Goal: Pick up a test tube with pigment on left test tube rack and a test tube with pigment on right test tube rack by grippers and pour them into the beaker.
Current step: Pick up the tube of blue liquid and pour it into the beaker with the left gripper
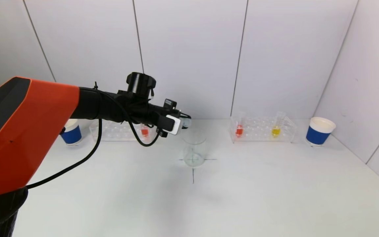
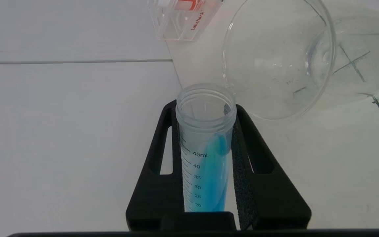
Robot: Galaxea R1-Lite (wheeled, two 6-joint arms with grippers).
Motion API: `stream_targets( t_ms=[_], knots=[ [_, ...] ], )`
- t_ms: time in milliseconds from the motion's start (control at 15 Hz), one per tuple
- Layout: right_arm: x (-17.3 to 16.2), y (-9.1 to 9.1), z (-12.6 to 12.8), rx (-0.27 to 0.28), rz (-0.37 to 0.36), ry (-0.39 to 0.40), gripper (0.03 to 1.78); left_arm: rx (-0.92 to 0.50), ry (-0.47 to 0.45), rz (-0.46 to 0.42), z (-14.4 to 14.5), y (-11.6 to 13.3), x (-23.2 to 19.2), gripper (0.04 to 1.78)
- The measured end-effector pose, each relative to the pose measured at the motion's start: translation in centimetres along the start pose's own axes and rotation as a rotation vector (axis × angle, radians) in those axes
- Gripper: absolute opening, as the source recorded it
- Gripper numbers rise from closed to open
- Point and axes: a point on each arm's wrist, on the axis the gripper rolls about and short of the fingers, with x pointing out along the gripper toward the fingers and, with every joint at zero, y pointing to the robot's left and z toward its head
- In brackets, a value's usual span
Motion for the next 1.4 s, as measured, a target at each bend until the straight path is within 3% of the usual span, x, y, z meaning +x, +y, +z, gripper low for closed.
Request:
stream_targets(
  t_ms=[1400],
  knots=[
    [0.0, 0.0, 0.0, 0.000, 0.000, 0.000, 1.77, 0.238, 0.057, -0.046, -0.3, 1.2, 1.2, 0.44]
  ],
)
